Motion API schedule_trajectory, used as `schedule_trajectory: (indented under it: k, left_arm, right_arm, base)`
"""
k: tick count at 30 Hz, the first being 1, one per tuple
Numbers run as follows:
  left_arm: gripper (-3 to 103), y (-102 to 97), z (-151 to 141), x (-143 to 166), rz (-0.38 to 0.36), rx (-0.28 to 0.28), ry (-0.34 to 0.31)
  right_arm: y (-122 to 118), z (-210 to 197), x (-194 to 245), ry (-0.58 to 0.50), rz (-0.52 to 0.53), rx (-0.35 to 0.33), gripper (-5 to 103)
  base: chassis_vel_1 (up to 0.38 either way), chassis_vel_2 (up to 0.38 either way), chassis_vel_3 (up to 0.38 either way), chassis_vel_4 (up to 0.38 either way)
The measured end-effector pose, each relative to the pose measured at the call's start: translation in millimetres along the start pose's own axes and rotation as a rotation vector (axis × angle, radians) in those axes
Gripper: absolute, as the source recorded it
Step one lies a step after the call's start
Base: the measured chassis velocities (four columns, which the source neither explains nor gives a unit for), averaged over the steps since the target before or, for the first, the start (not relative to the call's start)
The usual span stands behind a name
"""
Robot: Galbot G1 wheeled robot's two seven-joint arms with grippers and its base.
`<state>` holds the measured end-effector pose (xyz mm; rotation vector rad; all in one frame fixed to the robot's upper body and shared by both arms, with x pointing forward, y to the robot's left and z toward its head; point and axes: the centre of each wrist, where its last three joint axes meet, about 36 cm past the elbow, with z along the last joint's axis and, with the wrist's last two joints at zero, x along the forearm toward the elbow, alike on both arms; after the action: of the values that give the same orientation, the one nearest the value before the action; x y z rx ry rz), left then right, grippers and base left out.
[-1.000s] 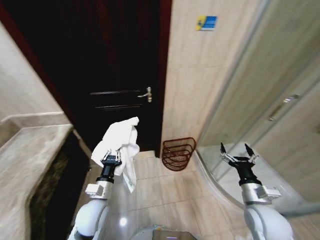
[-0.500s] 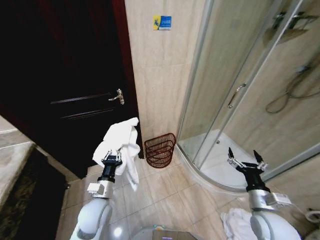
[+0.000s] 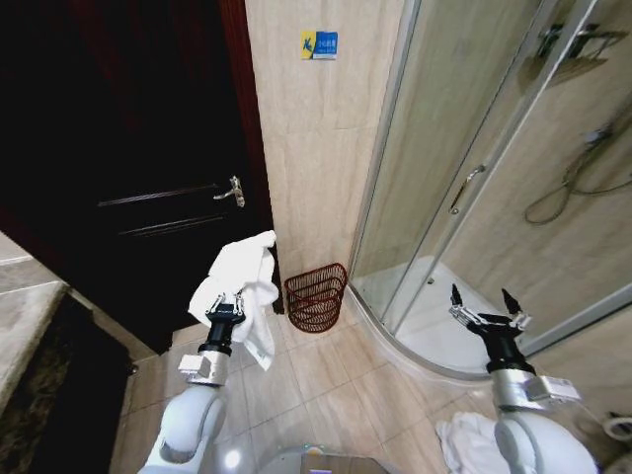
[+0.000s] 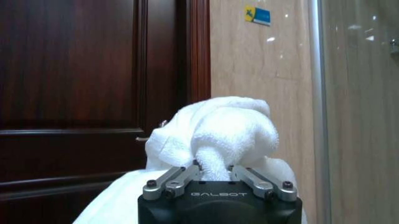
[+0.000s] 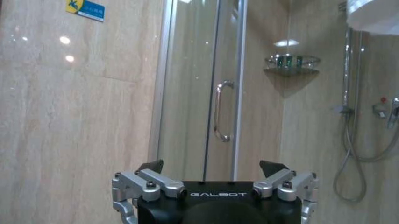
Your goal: Discard the used towel into the hamper.
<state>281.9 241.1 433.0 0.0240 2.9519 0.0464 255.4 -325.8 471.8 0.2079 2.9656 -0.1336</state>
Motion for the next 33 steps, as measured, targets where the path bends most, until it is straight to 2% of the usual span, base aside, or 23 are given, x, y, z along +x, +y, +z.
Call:
schedule_trajectory:
  k: [33]
  left_arm:
    - [12,-1.6,1,1,0.004,0.005,-0.02]
  right_arm:
    - [11,2,6,-0.008,-0.018,0.006,100]
  base:
    - [-0.122,0.116,0.12,-0.12]
